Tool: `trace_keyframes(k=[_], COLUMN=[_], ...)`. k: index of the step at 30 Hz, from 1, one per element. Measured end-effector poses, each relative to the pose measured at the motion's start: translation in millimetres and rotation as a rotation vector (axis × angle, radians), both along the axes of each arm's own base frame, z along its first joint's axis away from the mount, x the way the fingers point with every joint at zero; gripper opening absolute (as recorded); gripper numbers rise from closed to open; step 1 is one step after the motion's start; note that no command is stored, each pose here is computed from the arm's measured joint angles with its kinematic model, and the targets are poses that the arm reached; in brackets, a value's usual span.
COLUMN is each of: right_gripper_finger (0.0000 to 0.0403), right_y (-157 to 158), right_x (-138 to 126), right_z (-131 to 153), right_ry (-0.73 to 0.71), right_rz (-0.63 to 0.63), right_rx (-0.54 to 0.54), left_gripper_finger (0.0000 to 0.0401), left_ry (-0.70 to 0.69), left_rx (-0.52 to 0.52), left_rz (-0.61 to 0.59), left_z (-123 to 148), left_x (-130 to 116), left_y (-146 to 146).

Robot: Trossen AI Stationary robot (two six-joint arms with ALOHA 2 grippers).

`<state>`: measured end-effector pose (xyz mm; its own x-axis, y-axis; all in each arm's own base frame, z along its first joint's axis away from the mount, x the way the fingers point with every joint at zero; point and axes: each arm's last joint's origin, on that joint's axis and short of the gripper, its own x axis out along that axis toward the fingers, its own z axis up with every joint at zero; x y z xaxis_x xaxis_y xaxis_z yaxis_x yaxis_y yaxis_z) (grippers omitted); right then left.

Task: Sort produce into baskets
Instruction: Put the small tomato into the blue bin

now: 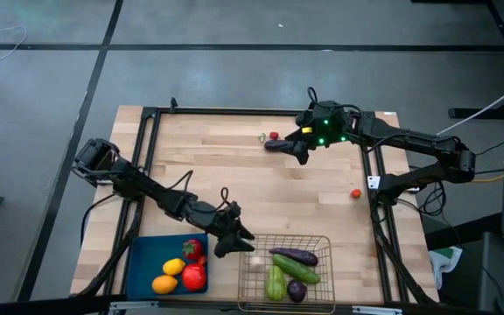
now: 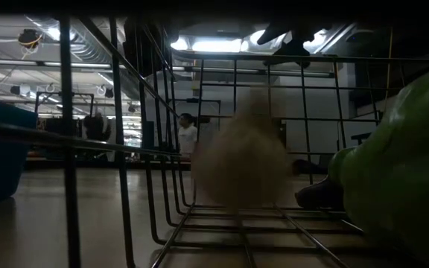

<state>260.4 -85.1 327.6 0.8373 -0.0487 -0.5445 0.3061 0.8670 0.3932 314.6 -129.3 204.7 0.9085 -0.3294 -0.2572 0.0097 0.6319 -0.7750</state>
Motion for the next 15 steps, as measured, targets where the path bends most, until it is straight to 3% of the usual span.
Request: trace_keyframes(k=[8,11,15], right_gripper_finger=[0.0282,0.0282,0.0282], right_y=[4.8,8.7,12.9], right_x=[-22.7,-36.5,-53.5], right_z=[2.0,1.4,-5.3], right_ry=[0.114,0.2,0.37], right_rz=[0.075,0.07,0.046], right_rx=[-0.13,-0.152,-0.158], left_gripper_finger=[0.0276,0.0274,0.0274], left_ry=[0.002,0.008,0.005], left_rx=[-0.06,-0.119,-0.106], left_rz=[0.008,0.01,0.009], left_z=[1.8,3.3,3.2], left_x=[-0.5,-1.6,-1.2], left_y=[-2.3,-5.6,-4.6])
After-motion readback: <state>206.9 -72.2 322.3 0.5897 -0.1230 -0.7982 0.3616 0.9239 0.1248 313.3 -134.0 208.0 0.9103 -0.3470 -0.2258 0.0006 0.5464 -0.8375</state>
